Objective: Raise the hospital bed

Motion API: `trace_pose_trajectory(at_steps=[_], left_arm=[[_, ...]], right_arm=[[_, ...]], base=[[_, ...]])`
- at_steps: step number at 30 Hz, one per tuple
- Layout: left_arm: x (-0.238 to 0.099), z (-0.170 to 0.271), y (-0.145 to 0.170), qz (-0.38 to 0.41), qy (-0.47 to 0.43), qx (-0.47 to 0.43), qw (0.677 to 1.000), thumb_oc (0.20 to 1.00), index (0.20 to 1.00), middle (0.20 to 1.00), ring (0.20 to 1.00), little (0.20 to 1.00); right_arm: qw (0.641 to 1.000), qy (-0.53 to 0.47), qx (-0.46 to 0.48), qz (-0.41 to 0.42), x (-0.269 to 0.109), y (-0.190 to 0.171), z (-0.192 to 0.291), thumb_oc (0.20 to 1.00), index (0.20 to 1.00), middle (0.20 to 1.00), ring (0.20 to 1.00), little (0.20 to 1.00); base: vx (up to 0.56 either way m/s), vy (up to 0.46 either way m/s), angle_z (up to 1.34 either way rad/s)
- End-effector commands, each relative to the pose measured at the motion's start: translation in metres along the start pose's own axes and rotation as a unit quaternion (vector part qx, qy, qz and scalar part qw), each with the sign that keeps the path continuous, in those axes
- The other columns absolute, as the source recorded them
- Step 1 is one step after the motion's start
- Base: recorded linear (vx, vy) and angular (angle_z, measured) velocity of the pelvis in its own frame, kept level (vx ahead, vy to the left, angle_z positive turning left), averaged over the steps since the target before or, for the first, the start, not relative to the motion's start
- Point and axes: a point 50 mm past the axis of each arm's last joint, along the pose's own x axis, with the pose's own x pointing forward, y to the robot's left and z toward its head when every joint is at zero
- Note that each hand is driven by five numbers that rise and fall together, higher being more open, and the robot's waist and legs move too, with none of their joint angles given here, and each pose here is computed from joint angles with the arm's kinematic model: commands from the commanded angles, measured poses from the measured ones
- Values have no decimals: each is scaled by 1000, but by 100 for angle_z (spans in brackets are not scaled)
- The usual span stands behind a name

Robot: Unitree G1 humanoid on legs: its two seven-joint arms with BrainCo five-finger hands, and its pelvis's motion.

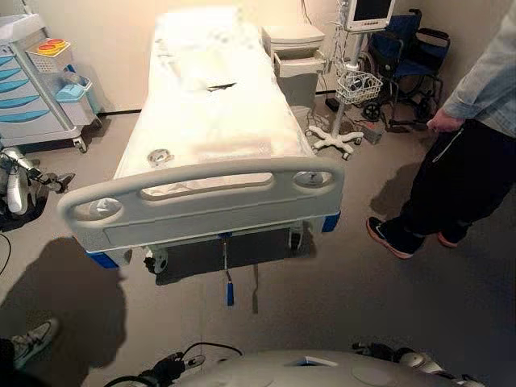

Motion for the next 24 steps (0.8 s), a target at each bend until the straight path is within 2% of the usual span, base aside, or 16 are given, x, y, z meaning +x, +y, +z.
trace_pose_trajectory(at_steps=[1, 24], left_arm=[[2, 35, 14, 19, -37, -20, 999, 1000, 1000, 1000, 1000, 1000], [0, 46, 23, 38, -58, -21, 997, 1000, 1000, 1000, 1000, 1000]], right_arm=[[1000, -12, -27, 0, 2, -8, 22, 1000, 1000, 1000, 1000, 1000], [999, -34, -38, -17, -1, -18, 34, 1000, 1000, 1000, 1000, 1000]], base=[[134, -62, 70], [26, 4, 2]])
